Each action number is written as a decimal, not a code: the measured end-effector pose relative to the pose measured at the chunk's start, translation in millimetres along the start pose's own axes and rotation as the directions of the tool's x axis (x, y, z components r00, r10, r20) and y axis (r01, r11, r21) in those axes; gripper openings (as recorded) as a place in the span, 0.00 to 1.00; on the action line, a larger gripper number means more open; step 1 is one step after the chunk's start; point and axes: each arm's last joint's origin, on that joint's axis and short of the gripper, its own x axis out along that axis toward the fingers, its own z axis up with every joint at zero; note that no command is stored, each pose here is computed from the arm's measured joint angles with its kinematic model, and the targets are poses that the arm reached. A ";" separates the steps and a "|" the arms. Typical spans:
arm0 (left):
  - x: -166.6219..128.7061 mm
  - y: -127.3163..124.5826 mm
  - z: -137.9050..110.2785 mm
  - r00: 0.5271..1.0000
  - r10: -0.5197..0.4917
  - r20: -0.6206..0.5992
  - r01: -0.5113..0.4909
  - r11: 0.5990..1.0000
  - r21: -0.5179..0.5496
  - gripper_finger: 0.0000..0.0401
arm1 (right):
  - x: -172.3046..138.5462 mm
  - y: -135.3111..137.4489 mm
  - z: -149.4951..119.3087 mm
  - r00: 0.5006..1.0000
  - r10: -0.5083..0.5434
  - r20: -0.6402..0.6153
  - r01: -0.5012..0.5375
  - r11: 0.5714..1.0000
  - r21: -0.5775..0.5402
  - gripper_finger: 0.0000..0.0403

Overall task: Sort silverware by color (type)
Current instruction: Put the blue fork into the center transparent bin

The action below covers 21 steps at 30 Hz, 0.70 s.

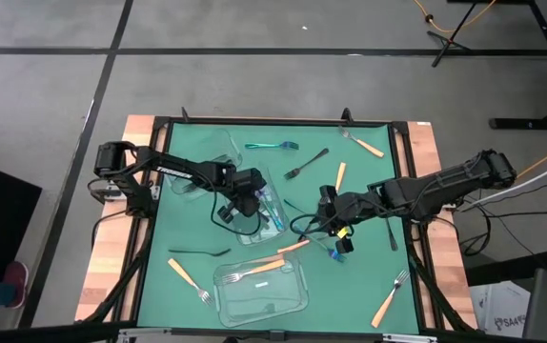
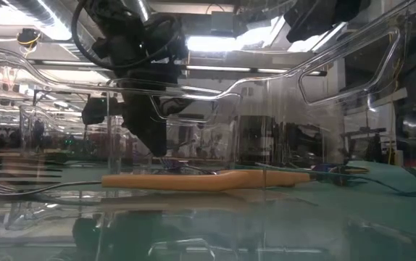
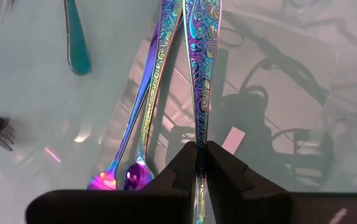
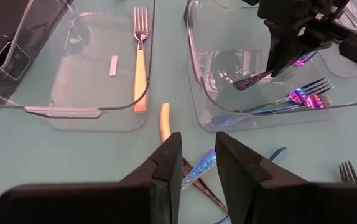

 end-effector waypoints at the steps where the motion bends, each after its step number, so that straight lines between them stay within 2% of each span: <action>1: 0.0 0.0 0.0 1.000 0.000 0.001 0.000 1.000 0.000 0.06 | 0.0 0.0 0.0 1.000 0.000 0.000 0.000 1.000 0.000 0.22; 21: -0.2 0.3 0.2 1.000 0.008 -0.003 -0.008 1.000 0.006 0.06 | 0.0 0.0 0.0 1.000 0.000 0.000 0.000 1.000 0.000 0.22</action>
